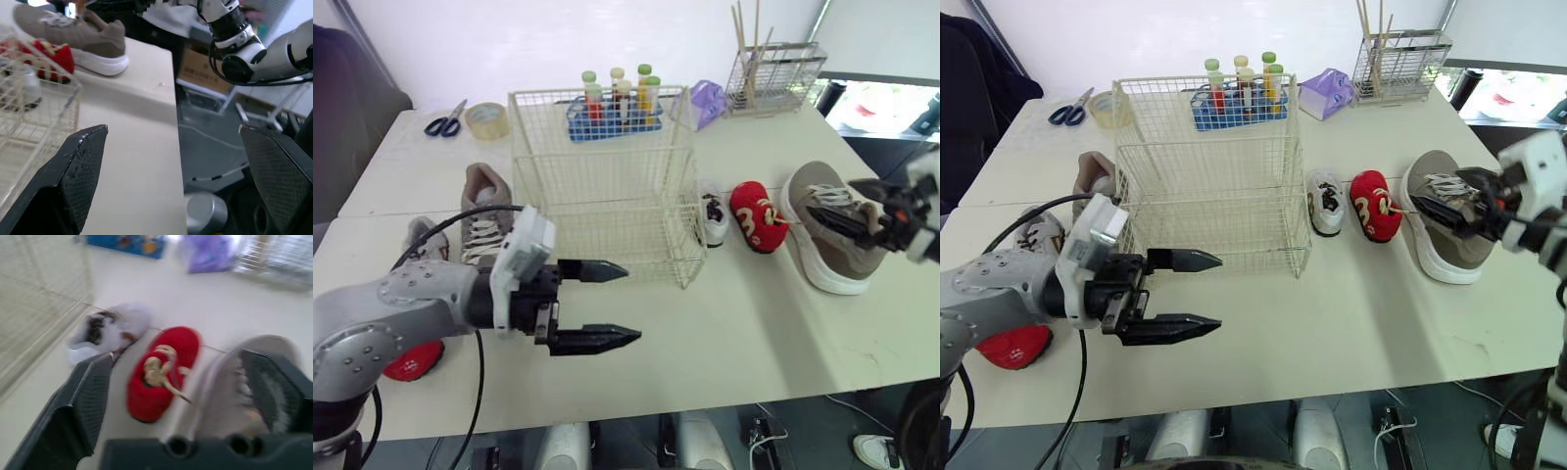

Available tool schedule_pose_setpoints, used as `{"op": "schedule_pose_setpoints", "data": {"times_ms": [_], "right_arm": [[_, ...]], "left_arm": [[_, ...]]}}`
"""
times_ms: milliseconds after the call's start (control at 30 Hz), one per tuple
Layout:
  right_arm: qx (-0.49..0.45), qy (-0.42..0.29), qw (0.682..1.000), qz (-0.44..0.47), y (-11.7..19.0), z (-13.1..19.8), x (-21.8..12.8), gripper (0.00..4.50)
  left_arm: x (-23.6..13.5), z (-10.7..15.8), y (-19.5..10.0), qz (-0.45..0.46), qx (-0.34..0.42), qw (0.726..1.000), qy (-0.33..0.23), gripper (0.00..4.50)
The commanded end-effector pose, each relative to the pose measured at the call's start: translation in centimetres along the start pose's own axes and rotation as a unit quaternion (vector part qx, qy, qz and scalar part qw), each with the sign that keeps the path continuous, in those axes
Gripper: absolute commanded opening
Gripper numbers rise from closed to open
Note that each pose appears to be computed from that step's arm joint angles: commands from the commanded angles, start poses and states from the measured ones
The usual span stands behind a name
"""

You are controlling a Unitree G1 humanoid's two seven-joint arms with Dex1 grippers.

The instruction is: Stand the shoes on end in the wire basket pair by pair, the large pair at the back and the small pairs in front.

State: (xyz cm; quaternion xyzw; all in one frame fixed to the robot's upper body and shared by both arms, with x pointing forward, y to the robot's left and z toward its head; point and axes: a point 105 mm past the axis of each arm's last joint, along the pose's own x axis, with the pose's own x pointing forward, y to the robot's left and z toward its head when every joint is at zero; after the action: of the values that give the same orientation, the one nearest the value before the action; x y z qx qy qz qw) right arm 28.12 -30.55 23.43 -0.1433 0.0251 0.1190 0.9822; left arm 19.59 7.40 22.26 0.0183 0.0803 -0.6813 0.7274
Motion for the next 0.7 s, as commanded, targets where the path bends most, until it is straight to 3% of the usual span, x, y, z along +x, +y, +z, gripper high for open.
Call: {"op": "schedule_pose_setpoints", "data": {"times_ms": [33,200,333,700], "right_arm": [[0.017,-0.022,0.992,-0.120,-2.2,0.2,-3.6,4.48],[0.095,0.031,0.981,-0.166,-0.9,-5.2,-5.6,4.48],[0.134,0.047,0.975,-0.172,-0.2,-7.9,-5.1,4.48],[0.175,0.015,0.975,-0.137,-0.1,-9.2,-0.7,4.48]], "left_arm": [[0.5,1.0,-0.4,-0.026,0.024,0.999,-0.009,4.50],[0.5,0.5,0.6,-0.026,0.019,0.999,-0.002,4.50],[0.4,0.3,0.7,-0.025,0.013,1.000,-0.001,4.50],[-0.6,-0.8,1.1,0.006,-0.005,1.000,0.013,4.50]]}}
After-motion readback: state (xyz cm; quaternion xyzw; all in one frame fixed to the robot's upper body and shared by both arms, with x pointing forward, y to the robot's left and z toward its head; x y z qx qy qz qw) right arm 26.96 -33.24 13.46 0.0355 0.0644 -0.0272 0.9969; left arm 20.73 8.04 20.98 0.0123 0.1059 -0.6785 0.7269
